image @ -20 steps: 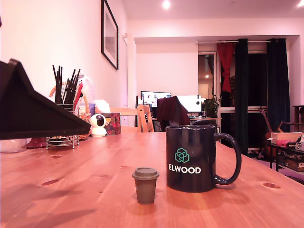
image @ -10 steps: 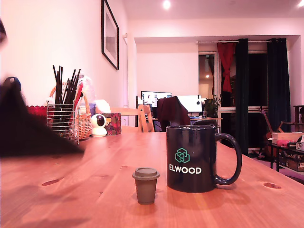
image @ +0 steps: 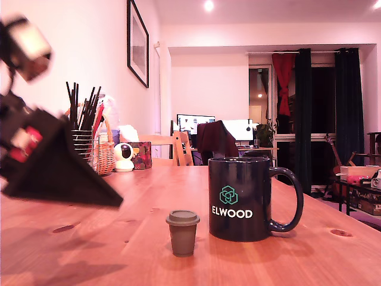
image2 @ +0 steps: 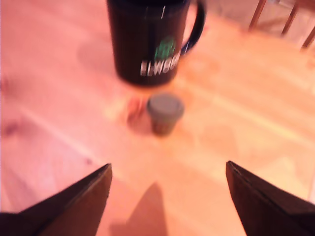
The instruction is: Pick the coffee capsule and then drop it inside the coffee cup in front of you
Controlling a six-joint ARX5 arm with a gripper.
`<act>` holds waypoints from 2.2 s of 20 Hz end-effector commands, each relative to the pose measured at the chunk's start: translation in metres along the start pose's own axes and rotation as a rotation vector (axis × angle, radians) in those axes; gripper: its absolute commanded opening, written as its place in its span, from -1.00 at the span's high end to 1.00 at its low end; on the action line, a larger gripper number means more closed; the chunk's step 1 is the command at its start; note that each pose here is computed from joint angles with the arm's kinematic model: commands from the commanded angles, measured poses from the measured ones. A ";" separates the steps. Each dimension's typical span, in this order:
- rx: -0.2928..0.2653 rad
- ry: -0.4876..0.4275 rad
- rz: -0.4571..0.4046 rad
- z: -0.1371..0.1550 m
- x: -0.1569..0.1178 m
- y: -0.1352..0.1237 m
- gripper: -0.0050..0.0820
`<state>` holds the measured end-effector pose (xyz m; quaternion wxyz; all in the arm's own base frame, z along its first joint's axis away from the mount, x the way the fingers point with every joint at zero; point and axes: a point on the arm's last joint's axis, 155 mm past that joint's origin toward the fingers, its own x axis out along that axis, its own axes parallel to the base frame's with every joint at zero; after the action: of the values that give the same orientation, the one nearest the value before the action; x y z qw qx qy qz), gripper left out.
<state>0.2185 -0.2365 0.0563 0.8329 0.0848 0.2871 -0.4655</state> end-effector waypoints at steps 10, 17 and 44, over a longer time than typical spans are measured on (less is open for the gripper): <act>0.039 0.115 -0.029 0.014 0.031 0.003 -0.66; 0.084 0.182 -0.054 0.013 0.055 0.001 -0.66; 0.115 0.244 -0.101 0.016 0.097 -0.002 0.45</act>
<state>0.2630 -0.3120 0.0176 0.7644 0.1715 0.3643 -0.5035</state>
